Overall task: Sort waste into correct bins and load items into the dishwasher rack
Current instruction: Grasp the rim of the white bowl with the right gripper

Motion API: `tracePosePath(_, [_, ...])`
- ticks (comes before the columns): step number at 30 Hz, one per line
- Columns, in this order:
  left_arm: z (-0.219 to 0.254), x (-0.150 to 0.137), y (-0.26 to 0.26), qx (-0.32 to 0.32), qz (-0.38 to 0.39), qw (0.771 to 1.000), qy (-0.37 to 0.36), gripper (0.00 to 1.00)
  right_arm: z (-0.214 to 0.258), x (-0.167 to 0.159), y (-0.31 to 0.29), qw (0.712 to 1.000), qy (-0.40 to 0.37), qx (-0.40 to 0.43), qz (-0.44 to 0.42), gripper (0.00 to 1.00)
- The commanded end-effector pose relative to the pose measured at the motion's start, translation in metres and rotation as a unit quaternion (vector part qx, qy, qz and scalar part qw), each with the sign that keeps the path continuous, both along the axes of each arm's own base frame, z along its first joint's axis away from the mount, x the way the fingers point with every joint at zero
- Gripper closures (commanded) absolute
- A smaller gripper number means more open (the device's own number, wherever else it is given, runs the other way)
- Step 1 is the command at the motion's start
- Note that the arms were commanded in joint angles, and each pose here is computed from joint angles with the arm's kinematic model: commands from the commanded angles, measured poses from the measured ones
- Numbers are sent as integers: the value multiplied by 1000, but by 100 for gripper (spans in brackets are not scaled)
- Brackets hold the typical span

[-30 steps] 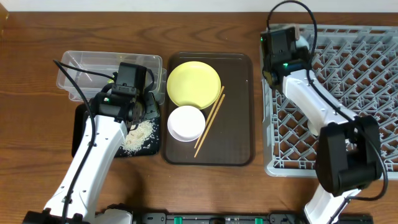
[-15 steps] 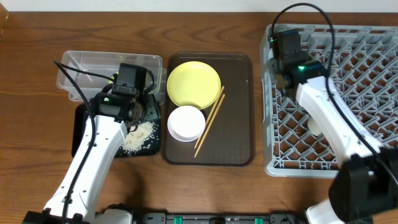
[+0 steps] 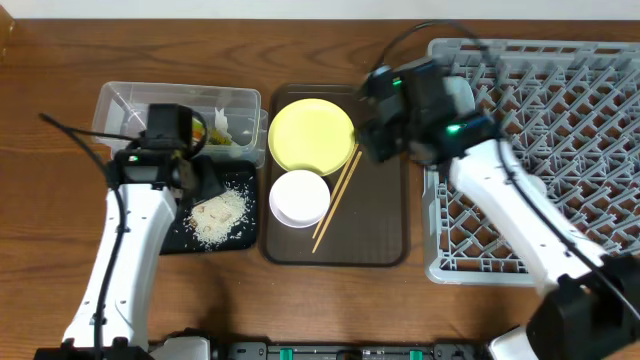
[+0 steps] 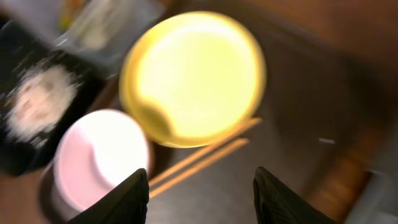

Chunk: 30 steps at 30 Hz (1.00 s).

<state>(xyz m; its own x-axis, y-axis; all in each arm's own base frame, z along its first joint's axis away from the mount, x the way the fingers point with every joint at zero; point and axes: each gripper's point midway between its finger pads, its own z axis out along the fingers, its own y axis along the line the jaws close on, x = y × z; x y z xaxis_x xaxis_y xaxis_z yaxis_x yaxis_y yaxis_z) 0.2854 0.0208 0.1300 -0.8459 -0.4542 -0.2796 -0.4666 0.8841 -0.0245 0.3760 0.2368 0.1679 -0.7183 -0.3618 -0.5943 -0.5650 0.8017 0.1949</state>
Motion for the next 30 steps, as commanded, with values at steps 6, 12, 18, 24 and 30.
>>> tracePosePath(6, [5,-1,9,5,17,1000,-6,28,-72,-39,52,993,113,-24,2,51])
tracePosePath(12, [5,-1,9,5,17,1000,-6,28,-112,-57,66,986,163,-47,-2,55])
tracePosePath(18, [5,-1,9,5,17,1000,-6,28,-138,-58,60,980,178,-80,-34,61])
tracePosePath(24, [5,-1,9,5,17,1000,-6,28,-147,-56,59,978,185,-86,-48,75])
tracePosePath(30, [4,-2,9,5,17,1000,-5,28,-147,-54,55,978,181,-91,-55,86])
